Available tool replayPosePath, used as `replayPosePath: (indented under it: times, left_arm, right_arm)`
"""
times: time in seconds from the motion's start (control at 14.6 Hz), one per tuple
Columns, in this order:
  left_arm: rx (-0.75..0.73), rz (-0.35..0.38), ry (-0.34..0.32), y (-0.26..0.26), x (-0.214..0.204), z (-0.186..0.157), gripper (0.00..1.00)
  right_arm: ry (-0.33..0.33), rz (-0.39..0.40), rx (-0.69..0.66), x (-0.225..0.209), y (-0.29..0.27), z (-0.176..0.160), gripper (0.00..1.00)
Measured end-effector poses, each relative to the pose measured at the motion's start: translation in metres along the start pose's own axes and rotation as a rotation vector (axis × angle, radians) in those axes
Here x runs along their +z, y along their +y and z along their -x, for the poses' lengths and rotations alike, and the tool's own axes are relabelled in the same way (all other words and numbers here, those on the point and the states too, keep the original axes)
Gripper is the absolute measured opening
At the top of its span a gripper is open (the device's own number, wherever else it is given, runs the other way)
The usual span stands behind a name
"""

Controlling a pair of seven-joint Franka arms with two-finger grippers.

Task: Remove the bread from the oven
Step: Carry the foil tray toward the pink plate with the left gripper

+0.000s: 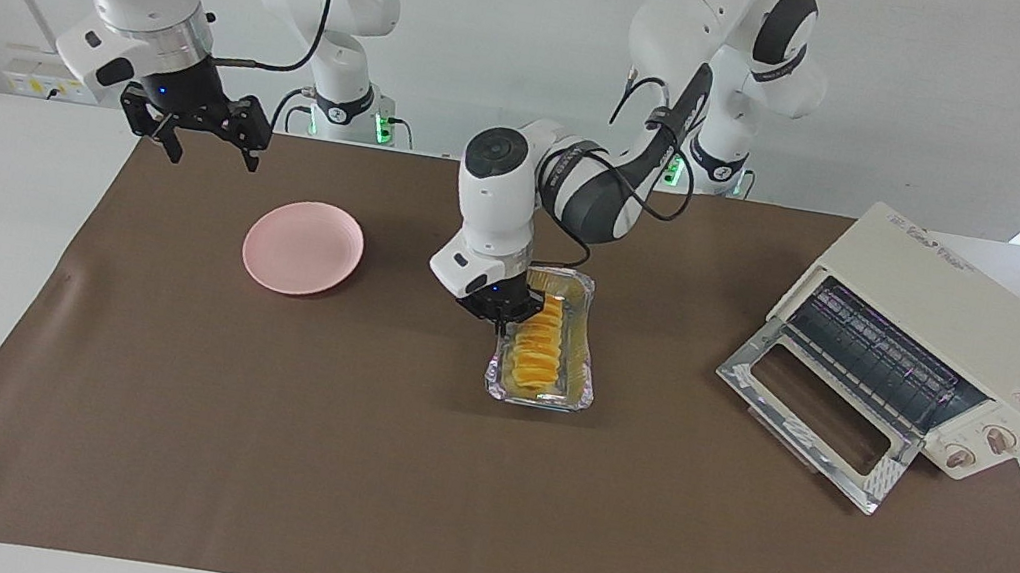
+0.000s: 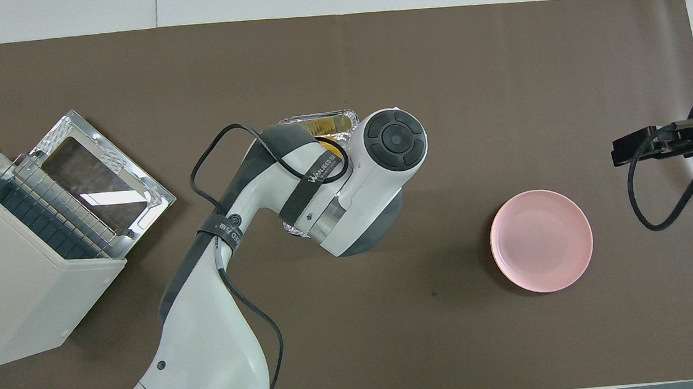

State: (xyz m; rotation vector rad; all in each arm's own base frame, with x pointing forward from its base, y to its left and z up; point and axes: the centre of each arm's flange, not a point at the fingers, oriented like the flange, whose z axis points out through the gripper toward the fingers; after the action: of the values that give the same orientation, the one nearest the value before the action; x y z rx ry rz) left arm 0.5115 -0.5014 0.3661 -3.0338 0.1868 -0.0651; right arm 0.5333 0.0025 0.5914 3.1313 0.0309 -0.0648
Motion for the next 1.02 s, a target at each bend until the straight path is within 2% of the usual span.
replayPosePath:
  times: [0.48,0.75,1.02]
  left_arm:
    - [0.008,0.008,0.008,0.01,-0.004,0.004,0.02]
    - [0.024,0.012,0.009,0.039,0.022,0.019,0.02]
    - [0.014,0.059,0.033,0.048,0.031,0.017,0.02]
  right_arm:
    - [0.0,0.0,0.001,0.0,0.001,0.0,1.0]
    - [0.002,-0.001,0.012,-0.001,0.006,0.0,1.0]
    - [0.002,-0.002,0.029,-0.001,0.015,0.001,1.0]
